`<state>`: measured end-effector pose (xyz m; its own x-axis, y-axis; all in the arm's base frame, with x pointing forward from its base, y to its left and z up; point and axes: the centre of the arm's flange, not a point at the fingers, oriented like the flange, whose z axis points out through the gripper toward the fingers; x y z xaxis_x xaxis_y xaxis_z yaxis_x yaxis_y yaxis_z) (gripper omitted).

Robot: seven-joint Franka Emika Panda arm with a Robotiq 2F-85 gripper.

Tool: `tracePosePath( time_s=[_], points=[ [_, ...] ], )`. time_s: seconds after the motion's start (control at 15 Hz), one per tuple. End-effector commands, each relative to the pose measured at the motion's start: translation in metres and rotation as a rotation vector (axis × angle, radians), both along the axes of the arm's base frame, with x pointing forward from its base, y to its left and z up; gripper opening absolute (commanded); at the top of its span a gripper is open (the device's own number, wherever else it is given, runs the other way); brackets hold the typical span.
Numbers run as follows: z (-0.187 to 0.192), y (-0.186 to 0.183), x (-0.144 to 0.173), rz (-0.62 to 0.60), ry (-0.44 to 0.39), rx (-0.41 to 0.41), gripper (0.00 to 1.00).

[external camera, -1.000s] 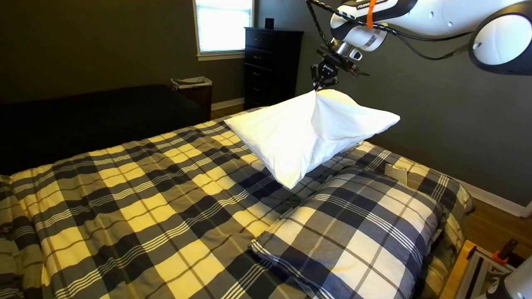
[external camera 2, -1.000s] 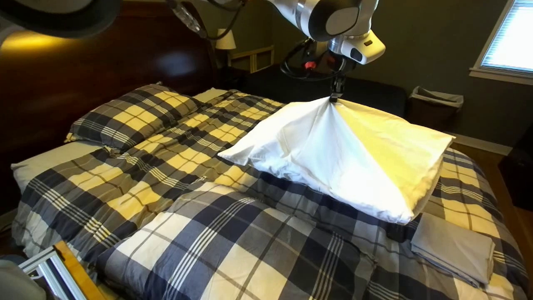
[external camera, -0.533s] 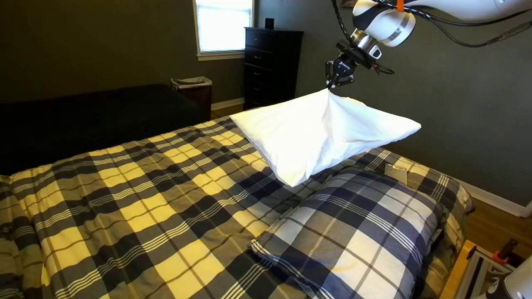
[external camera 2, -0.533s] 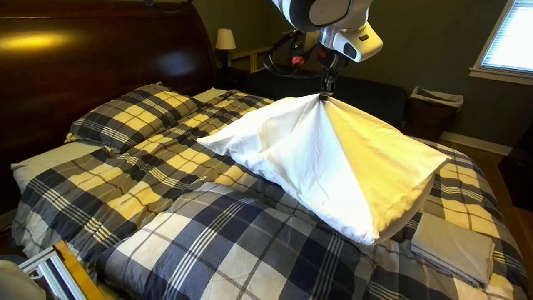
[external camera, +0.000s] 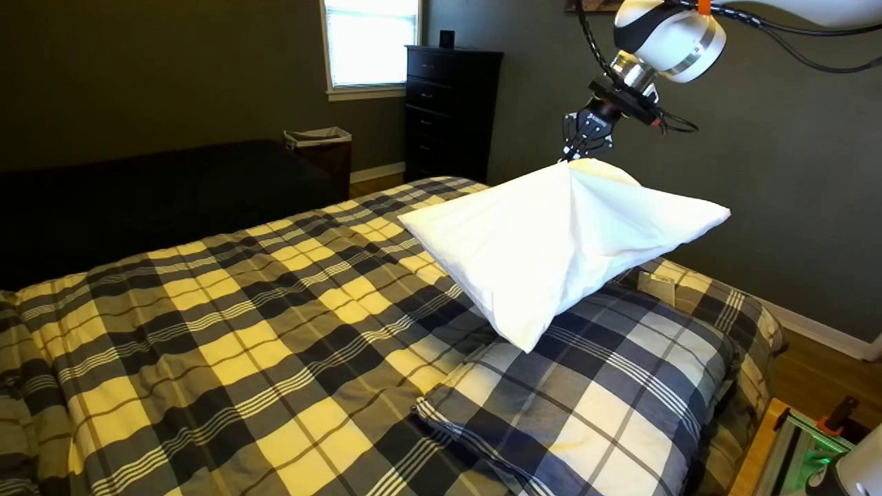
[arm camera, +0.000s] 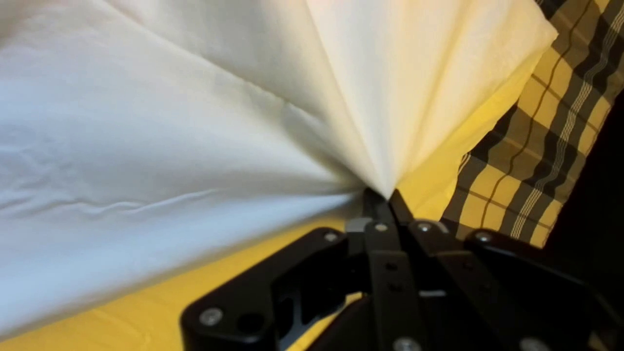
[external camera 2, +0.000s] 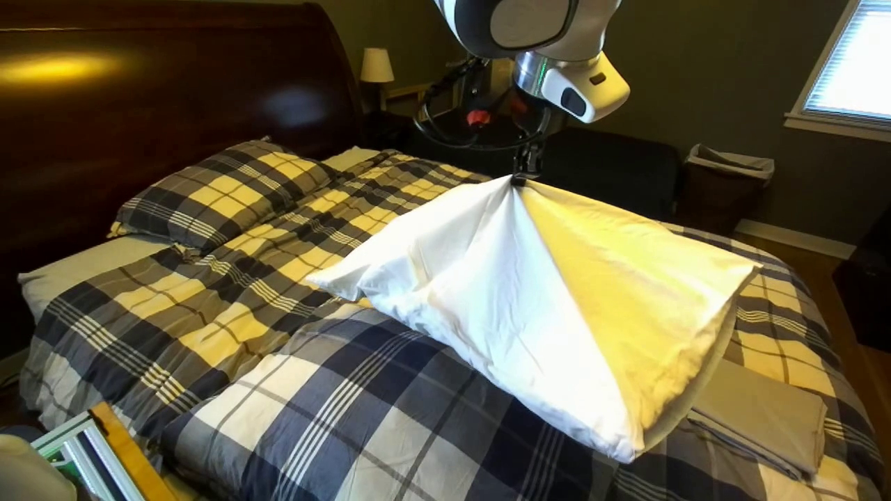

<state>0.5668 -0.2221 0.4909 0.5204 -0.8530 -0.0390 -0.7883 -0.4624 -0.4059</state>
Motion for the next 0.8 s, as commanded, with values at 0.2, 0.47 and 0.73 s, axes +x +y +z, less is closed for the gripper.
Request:
tracePosePath(
  time_s=[0.2, 0.47, 0.73],
  points=[
    [0.019, 0.001, -0.053, 0.086, 0.018, 0.123, 0.01],
    [0.018, -0.004, -0.067, 0.073, 0.043, 0.15, 0.01],
    [0.013, -0.007, -0.084, 0.041, 0.054, 0.165, 0.01]
  ],
)
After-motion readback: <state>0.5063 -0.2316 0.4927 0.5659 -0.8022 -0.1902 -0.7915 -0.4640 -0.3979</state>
